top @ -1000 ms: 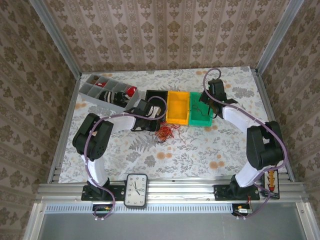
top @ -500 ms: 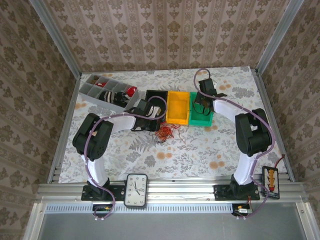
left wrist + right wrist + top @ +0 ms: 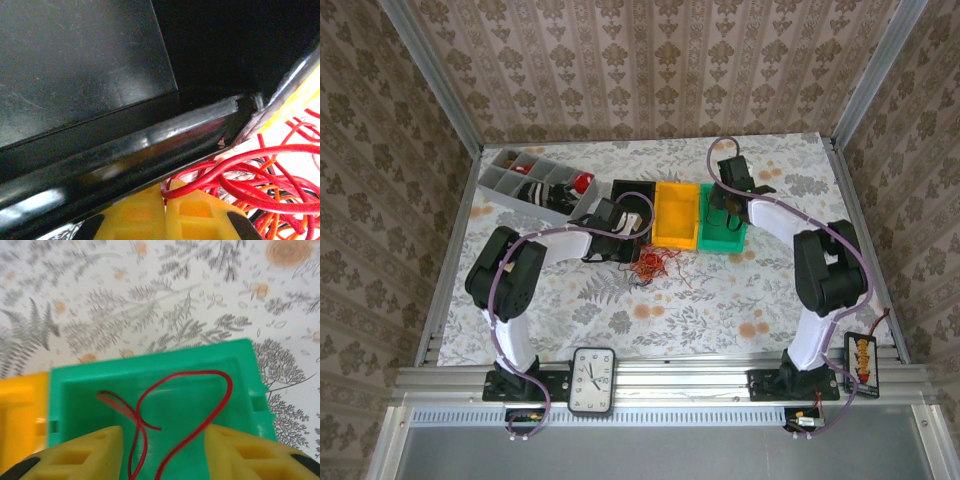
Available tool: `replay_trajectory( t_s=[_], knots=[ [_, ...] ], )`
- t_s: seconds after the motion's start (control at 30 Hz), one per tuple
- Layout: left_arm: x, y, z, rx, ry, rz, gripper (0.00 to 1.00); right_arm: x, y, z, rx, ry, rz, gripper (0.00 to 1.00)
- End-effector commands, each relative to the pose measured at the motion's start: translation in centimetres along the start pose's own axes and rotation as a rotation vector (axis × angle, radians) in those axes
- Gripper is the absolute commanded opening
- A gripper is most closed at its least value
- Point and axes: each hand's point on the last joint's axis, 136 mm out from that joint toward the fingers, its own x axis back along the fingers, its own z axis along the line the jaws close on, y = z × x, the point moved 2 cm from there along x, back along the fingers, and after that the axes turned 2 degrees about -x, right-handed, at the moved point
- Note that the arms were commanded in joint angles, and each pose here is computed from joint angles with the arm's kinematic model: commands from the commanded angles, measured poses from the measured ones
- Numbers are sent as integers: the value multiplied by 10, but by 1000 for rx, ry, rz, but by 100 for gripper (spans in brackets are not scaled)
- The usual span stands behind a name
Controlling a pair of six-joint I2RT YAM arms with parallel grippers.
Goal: Untangle the cables
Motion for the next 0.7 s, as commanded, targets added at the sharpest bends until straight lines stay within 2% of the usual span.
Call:
replay_trajectory(
  t_s=[0.0, 0.13, 0.23, 0.37, 0.53, 0.67],
  knots=[
    [5, -1, -1, -4, 7, 14, 0, 37, 23, 3, -10, 48, -95, 50],
    [5, -5, -3, -8, 6, 19, 0, 60, 11, 2, -18, 82, -128, 52],
    [4, -8, -5, -14, 3, 23, 0, 75, -16, 25, 56, 222, -129, 51],
    [0, -13, -7, -19, 2, 39, 0, 85, -73, 67, 191, 457, -15, 51],
    [-1, -14, -9, -27, 3, 52, 0, 91, -130, 103, 344, 627, 136, 50],
    [-1, -15, -9, -27, 5, 60, 0, 95, -150, 114, 418, 691, 196, 51]
  ],
)
